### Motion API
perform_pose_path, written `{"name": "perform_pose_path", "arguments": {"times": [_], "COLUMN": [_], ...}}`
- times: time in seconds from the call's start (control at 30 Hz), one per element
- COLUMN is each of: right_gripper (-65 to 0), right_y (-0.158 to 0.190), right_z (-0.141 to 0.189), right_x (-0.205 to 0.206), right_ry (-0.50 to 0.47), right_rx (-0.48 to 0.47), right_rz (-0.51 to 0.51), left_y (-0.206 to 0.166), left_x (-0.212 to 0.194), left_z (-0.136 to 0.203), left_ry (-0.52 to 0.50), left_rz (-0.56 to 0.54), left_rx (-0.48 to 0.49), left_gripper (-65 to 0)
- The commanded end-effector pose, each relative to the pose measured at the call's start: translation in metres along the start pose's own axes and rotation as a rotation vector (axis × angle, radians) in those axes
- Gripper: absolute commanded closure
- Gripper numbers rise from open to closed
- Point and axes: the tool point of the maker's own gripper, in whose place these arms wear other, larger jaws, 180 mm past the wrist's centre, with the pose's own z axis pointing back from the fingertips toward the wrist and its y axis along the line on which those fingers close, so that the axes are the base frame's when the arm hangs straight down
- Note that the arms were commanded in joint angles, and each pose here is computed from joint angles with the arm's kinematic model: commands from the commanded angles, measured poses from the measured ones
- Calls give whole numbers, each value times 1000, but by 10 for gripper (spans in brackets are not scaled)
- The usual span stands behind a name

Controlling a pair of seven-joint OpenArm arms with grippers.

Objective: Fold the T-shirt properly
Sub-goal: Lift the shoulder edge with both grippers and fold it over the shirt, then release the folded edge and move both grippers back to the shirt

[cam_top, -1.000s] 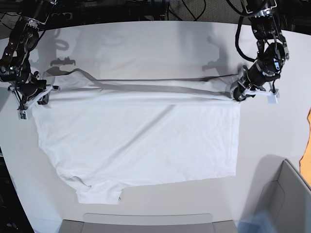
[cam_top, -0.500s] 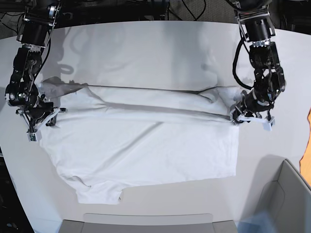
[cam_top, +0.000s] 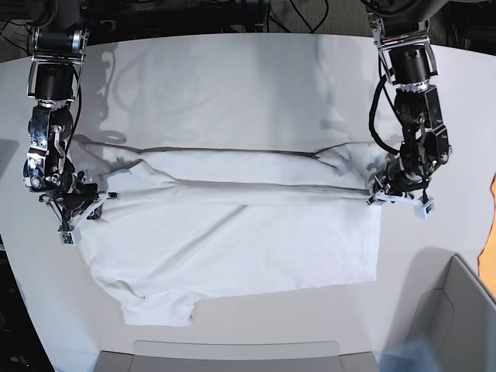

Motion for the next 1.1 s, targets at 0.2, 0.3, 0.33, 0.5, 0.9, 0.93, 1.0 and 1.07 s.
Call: {"name": "perform_pose_path", "arguments": {"times": [0.2,0.3,0.33,0.5,0.9,0.93,1.0,1.07], "right_gripper": [-65,-200,-234,-299,-186,-163,-122,-91], "right_y": [-12,-16,-19,-10,25,24,16,8], "right_z": [6,10,15,39,73,69,58,43], "right_x": [37,49,58,87,-9,-19,-32,-43], "right_ry": [-117,-139,-158,-239,-73,-49,-5,23], "right_rx": [-18,-23,-30,-34,-8,-3,-10,-12], "right_rz": [-9,-6,7,76,127,108,74,39], "left_y": [-11,-21,-24,-36,-36,-38,-35,-24], "left_x": [28,37,41,56,-23,-32,-50,-70], "left_z": [9,18,21,36,57,52,40,24], "left_ry": [-79,-109,-124,-183,-66,-39,24,93], "left_rz": [-22,-44,-50,-71,-225,-240,-251,-240], "left_rx": [-19,-41,-47,-74,-82,-83,-75,-48], "left_gripper": [-108,-168,-165,-160,0,0,0,0]}}
